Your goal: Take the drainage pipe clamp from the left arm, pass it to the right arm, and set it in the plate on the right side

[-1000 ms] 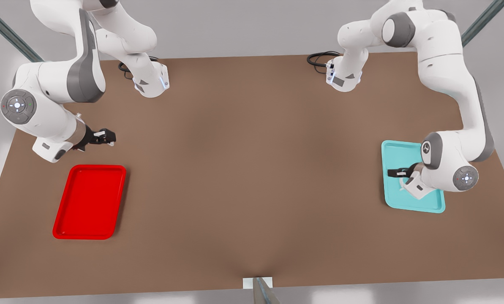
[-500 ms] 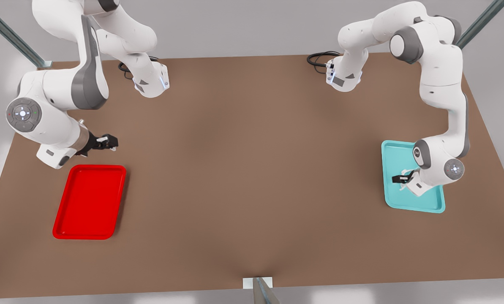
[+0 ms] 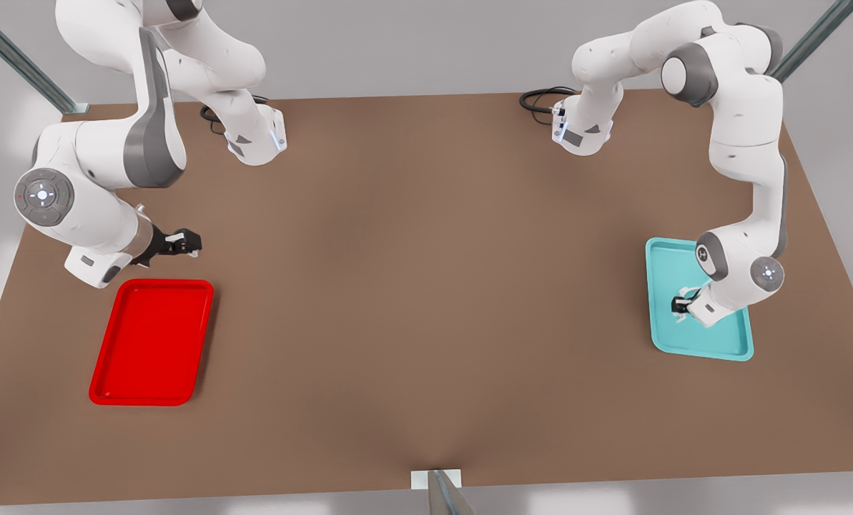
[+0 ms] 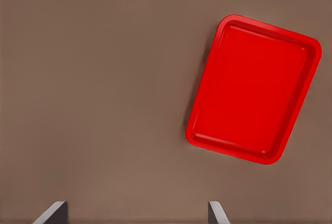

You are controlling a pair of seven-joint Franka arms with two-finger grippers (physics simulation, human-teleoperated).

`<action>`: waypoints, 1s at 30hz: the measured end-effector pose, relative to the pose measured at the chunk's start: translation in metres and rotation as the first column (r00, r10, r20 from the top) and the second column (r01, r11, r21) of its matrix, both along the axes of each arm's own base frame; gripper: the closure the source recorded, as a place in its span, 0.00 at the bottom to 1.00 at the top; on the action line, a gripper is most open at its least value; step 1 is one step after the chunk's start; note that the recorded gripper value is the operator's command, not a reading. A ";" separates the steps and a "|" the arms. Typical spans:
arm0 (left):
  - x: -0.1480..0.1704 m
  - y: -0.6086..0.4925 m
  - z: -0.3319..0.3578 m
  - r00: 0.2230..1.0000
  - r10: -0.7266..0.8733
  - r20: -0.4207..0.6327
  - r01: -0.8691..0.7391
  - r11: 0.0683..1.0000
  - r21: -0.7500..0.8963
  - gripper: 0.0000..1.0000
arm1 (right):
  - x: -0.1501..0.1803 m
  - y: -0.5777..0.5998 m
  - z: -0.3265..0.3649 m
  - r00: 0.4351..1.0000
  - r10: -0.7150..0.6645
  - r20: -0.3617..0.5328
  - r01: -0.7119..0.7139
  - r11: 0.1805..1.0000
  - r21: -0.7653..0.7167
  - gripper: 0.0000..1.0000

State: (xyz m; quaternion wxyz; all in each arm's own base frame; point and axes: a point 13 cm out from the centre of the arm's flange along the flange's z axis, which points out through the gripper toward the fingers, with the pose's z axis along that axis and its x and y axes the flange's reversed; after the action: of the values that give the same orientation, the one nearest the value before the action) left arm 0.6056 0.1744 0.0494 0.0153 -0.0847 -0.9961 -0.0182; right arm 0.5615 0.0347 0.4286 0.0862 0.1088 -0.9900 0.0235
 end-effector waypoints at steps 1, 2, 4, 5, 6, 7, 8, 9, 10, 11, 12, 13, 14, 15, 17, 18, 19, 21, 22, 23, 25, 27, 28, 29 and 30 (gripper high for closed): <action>0.000 0.000 0.000 1.000 -0.005 0.000 0.005 1.000 0.000 0.41 | 0.000 0.000 0.000 1.000 0.000 0.000 0.000 1.000 0.000 0.00; -0.001 0.000 -0.001 1.000 -0.010 -0.002 0.010 1.000 -0.001 0.47 | 0.000 0.000 0.000 1.000 0.000 0.000 0.000 1.000 0.000 0.00; -0.003 0.002 -0.003 1.000 -0.016 -0.007 0.016 1.000 -0.002 0.65 | 0.001 0.000 -0.001 1.000 0.000 0.000 0.000 1.000 0.000 0.00; -0.004 0.002 -0.003 1.000 -0.019 -0.010 0.019 1.000 -0.002 0.69 | 0.001 0.000 -0.001 1.000 0.000 -0.001 0.000 1.000 -0.001 0.00; -0.004 0.002 -0.002 1.000 -0.023 -0.013 0.023 1.000 -0.002 0.71 | 0.001 0.000 -0.002 1.000 0.001 -0.001 -0.001 1.000 -0.001 0.00; -0.005 0.002 -0.002 1.000 -0.026 -0.017 0.026 1.000 -0.003 0.71 | 0.001 -0.001 -0.002 1.000 0.001 -0.001 -0.001 1.000 -0.001 0.00; -0.006 0.002 -0.002 0.999 -0.028 -0.020 0.028 1.000 -0.004 0.71 | 0.002 -0.001 -0.002 1.000 0.001 -0.001 -0.001 1.000 -0.001 0.00; -0.007 0.002 -0.003 0.999 -0.032 -0.023 0.031 0.999 -0.004 0.71 | 0.002 -0.001 -0.002 1.000 0.001 -0.001 -0.001 1.000 -0.001 0.00; -0.007 0.002 -0.003 0.999 -0.035 -0.026 0.035 0.999 -0.005 0.70 | 0.002 -0.001 -0.002 1.000 0.001 -0.001 -0.001 1.000 -0.002 0.00; -0.008 0.002 -0.003 0.999 -0.038 -0.029 0.037 0.999 -0.006 0.70 | 0.002 -0.001 -0.002 1.000 0.001 -0.001 -0.001 1.000 -0.002 0.00; -0.008 0.001 -0.004 0.999 -0.040 -0.031 0.040 0.999 -0.007 0.70 | 0.002 -0.001 -0.002 1.000 0.002 -0.001 -0.002 1.000 -0.002 0.00; -0.009 0.001 -0.005 0.999 -0.043 -0.034 0.043 0.999 -0.008 0.69 | 0.002 -0.001 -0.002 1.000 0.002 0.000 -0.002 1.000 -0.003 0.00; -0.009 0.001 -0.005 0.998 -0.045 -0.036 0.045 0.999 -0.009 0.69 | 0.002 -0.001 -0.002 1.000 0.002 0.000 -0.002 1.000 -0.005 0.00; -0.010 0.001 -0.006 0.998 -0.048 -0.038 0.047 0.999 -0.009 0.69 | 0.002 -0.002 -0.003 1.000 0.002 0.000 -0.002 1.000 -0.007 0.00; -0.010 0.001 -0.007 0.998 -0.052 -0.041 0.051 0.999 -0.010 0.69 | 0.002 -0.002 -0.003 1.000 0.003 -0.001 -0.003 1.000 -0.010 0.00; -0.011 0.001 -0.007 0.998 -0.054 -0.042 0.053 0.999 -0.011 0.69 | 0.002 -0.003 -0.003 1.000 0.003 -0.001 -0.003 1.000 -0.010 0.00; -0.011 0.001 -0.007 0.998 -0.055 -0.043 0.055 0.998 -0.011 0.69 | 0.002 -0.003 -0.003 1.000 0.003 -0.001 -0.003 1.000 -0.011 0.00; -0.011 0.001 -0.008 0.997 -0.059 -0.044 0.058 0.998 -0.012 0.69 | 0.002 -0.003 -0.003 1.000 0.003 -0.001 -0.003 1.000 -0.012 0.00; -0.012 0.001 -0.008 0.997 -0.060 -0.045 0.060 0.998 -0.012 0.69 | 0.002 -0.003 -0.004 1.000 0.003 -0.002 -0.003 1.000 -0.013 0.00; -0.012 0.001 -0.008 0.997 -0.061 -0.046 0.061 0.998 -0.013 0.69 | 0.002 -0.003 -0.004 1.000 0.003 -0.002 -0.004 1.000 -0.013 0.00; -0.012 0.001 -0.009 0.997 -0.064 -0.047 0.063 0.998 -0.013 0.69 | 0.002 -0.003 -0.004 1.000 0.004 -0.003 -0.004 1.000 -0.014 0.00; -0.013 0.001 -0.010 0.997 -0.066 -0.050 0.065 0.998 -0.014 0.69 | 0.002 -0.003 -0.004 1.000 0.004 -0.002 -0.004 1.000 -0.014 0.00; -0.013 0.001 -0.010 0.997 -0.067 -0.050 0.066 0.998 -0.014 0.69 | 0.002 -0.003 -0.004 1.000 0.005 -0.002 -0.005 1.000 -0.014 0.00; -0.013 0.001 -0.010 0.996 -0.068 -0.050 0.067 0.998 -0.014 0.69 | 0.002 -0.003 -0.004 1.000 0.005 -0.002 -0.005 1.000 -0.014 0.00; -0.013 0.001 -0.011 0.996 -0.069 -0.051 0.068 0.998 -0.015 0.69 | 0.002 -0.003 -0.004 1.000 0.005 -0.003 -0.005 1.000 -0.014 0.00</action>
State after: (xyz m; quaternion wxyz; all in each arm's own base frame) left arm 0.5924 0.1756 0.0385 0.0396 -0.1194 -0.9920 -0.0101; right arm 0.5635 0.0320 0.4246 0.0883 0.1109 -0.9894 0.0304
